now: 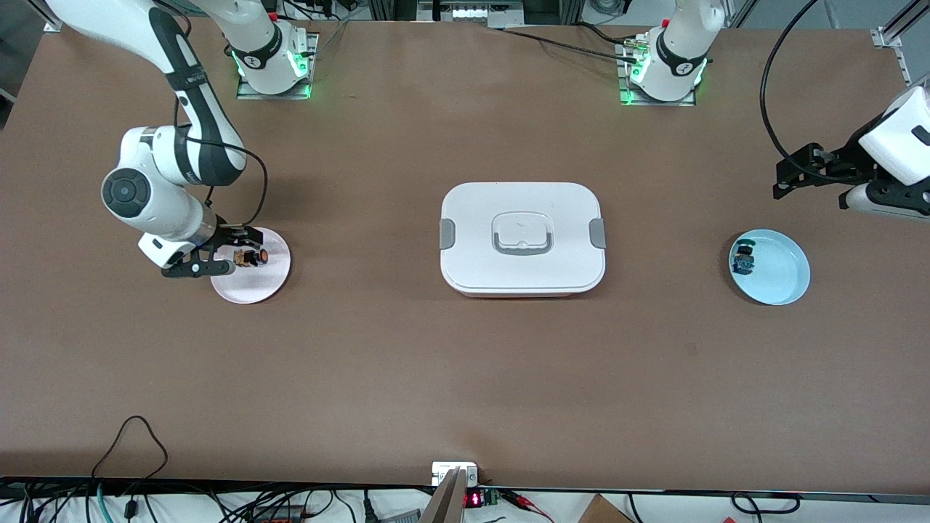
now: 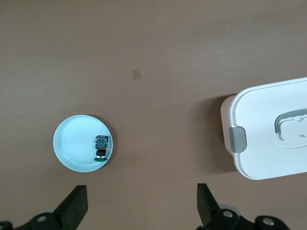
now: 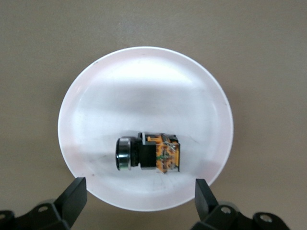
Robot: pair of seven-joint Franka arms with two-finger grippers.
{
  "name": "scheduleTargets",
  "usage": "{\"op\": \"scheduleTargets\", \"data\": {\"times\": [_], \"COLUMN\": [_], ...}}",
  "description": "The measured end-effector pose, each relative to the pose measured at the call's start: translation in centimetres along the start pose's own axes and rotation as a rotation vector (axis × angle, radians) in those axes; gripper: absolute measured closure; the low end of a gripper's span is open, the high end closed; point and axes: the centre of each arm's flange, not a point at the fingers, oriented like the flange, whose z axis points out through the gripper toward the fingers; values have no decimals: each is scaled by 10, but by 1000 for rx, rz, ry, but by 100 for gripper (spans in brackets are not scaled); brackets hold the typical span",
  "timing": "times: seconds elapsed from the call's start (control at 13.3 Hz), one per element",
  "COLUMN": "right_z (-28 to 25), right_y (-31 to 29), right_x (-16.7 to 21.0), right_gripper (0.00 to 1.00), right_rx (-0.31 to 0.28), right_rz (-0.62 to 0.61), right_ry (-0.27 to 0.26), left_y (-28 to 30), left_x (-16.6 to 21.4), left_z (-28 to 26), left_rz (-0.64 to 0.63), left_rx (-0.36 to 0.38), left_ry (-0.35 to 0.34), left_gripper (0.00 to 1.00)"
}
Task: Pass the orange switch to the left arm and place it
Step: 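Lower the right gripper over the orange switch and close on it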
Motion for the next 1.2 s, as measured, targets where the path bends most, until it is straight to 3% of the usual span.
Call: {"op": "scheduleTargets", "data": {"times": [0.45, 1.2], "right_z": [31, 33], "right_y": [-6, 4], "right_x": [4, 5], "right_gripper": [0, 0], "right_rx": [-1, 1], "right_rz": [-43, -85], "right_ry": [-2, 8], "left_y": [-1, -1], "left_x": [-1, -1], "left_z": [0, 1], "left_rz": [-2, -3], "left_rx": [0, -1], "left_ry": [-7, -7], "left_gripper": [0, 0]}}
